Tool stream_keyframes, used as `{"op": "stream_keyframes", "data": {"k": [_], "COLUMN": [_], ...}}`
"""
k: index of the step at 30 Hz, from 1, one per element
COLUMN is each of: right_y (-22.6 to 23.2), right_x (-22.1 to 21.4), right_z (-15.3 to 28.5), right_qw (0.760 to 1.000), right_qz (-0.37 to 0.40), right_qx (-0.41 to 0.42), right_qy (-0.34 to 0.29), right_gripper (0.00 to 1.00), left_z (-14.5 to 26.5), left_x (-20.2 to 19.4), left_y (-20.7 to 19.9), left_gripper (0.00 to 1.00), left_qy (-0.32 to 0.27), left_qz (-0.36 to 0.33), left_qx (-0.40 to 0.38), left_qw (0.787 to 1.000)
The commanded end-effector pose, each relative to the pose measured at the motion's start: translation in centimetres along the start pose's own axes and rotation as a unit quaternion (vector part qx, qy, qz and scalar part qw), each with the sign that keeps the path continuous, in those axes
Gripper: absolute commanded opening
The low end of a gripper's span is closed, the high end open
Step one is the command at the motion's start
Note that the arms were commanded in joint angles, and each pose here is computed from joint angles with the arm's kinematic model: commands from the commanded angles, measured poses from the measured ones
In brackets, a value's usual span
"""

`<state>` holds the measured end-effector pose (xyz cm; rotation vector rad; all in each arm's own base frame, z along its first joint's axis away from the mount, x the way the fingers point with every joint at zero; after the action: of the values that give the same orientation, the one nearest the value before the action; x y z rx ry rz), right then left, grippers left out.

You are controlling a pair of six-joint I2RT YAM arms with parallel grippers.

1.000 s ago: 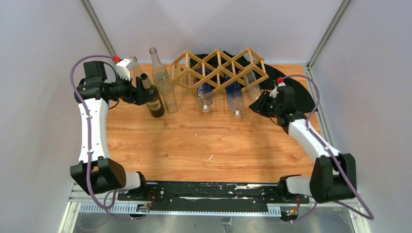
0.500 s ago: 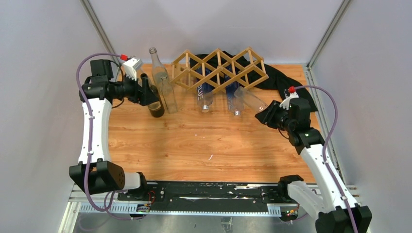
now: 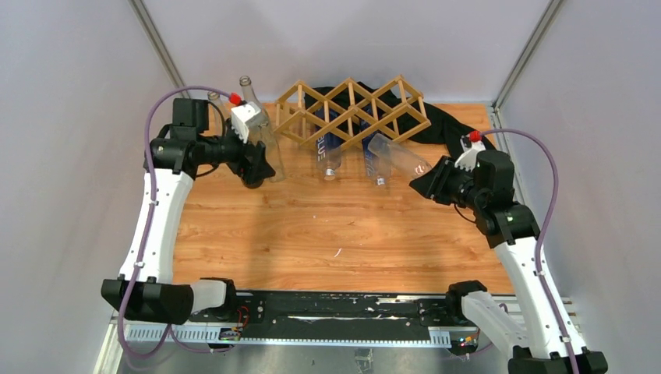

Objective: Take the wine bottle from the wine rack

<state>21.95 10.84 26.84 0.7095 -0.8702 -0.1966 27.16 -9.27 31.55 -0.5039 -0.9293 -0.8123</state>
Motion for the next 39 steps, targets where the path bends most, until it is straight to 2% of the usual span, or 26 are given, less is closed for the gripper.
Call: {"op": "stream_keyframes", "data": {"k": [1, 6, 9, 22, 33, 35, 39], "right_y": [4.0, 7.5, 10.1, 20.3, 24.1, 24.4, 24.9], "right_x": [0.6, -1.6, -3.5, -10.4, -12.3, -12.3, -12.3], "right_z": [0.8, -0.2, -1.1, -3.5, -3.9, -3.8, -3.8], "right_qw": [0.997, 0.990, 0.983, 0.930, 0.901, 0.899, 0.895], "right_qz": [0.038, 0.083, 0.105, 0.161, 0.154, 0.152, 0.146], "right_qx": [0.069, 0.094, 0.113, 0.228, 0.281, 0.286, 0.295], "right_qy": [0.011, 0.060, 0.097, 0.240, 0.292, 0.296, 0.301], "right_gripper": [0.00, 0.00, 0.00, 0.00, 0.00, 0.00, 0.00], "left_z": [0.7, 0.5, 0.2, -0.5, -0.1, -0.2, -0.4], "left_x": [0.7, 0.1, -0.7, -4.8, -7.3, -7.7, -8.1], "left_y": [-2.5, -5.4, -6.5, -8.4, -9.2, -9.1, -8.9], "left_gripper": [0.87, 0.95, 0.99, 1.00, 1.00, 0.98, 0.86], "left_qy": [0.012, 0.036, 0.053, 0.097, 0.109, 0.112, 0.121], "left_qz": [-0.095, -0.193, -0.226, -0.250, -0.289, -0.299, -0.305], "left_qx": [-0.017, -0.048, -0.054, -0.079, -0.102, -0.104, -0.105], "left_qw": [0.995, 0.979, 0.971, 0.960, 0.946, 0.942, 0.939]}}
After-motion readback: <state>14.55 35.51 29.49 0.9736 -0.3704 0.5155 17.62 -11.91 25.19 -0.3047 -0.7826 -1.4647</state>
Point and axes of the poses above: each gripper's point midway between its finger pads, its own z axis back along the fingers, its own y axis along the line the jaws close on, x = y × z, the point moved 3 cm from there along z, back along the fingers, and after that the axes turned 6 degrees about -z, right-handed, at the moved point
